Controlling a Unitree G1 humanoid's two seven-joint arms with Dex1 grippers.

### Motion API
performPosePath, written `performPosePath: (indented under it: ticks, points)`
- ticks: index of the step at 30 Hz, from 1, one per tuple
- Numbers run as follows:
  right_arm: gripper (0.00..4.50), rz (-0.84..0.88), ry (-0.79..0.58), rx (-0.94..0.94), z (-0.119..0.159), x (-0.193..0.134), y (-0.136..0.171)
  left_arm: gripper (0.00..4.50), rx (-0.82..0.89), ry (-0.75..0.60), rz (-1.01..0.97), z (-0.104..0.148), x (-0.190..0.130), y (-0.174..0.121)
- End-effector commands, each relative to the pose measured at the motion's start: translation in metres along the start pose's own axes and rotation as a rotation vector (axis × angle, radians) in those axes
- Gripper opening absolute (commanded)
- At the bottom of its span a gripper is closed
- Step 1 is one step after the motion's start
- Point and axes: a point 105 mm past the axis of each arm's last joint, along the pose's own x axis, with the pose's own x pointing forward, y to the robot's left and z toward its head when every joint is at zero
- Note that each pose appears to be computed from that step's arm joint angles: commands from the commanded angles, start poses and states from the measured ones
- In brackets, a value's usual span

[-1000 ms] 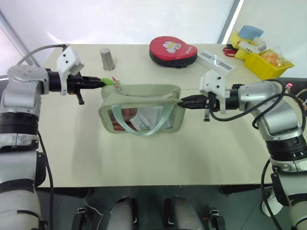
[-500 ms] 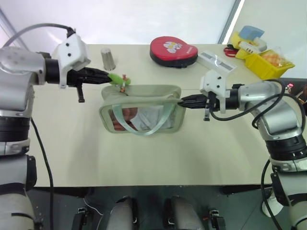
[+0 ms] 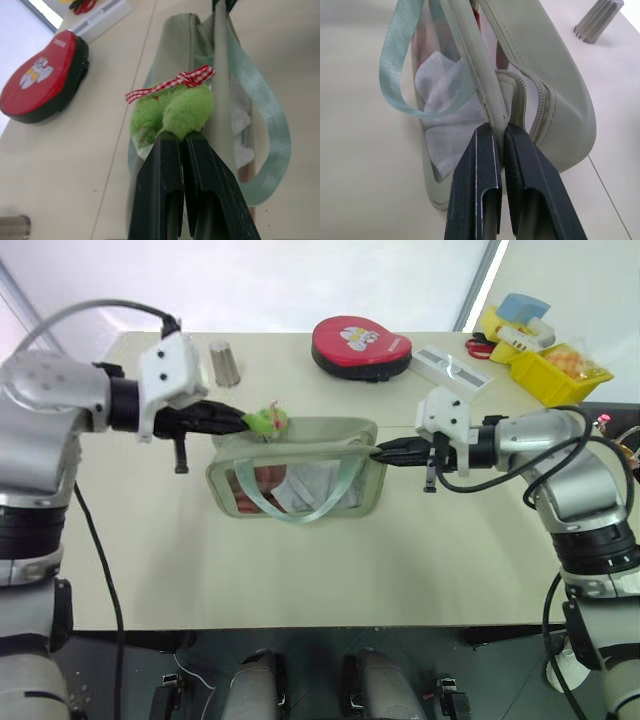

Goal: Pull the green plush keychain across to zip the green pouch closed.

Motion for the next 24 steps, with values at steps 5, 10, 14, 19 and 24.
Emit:
performPosePath:
  ticks: [5, 10, 14, 19, 24]
  points:
    - [0.00, -0.015, -0.022, -0.030, 0.010, -0.002, -0.002, 2.53, 0.028, 0.013, 0.009, 0.001, -0.004, 0.001]
    - [0.00, -0.016, -0.026, -0.035, 0.011, 0.000, -0.004, 4.48, 0.063, 0.057, 0.014, 0.009, -0.020, 0.005]
    - [0.00, -0.017, -0.028, -0.041, 0.011, 0.001, -0.007, 4.48, 0.047, 0.095, 0.043, 0.013, -0.041, 0.009]
    - [0.00, -0.015, -0.031, -0.045, 0.011, 0.002, -0.008, 4.48, -0.052, 0.111, 0.076, 0.005, -0.055, 0.001]
    - [0.00, -0.011, -0.029, -0.043, 0.010, 0.002, -0.007, 4.48, -0.186, 0.106, 0.122, -0.020, -0.048, -0.020]
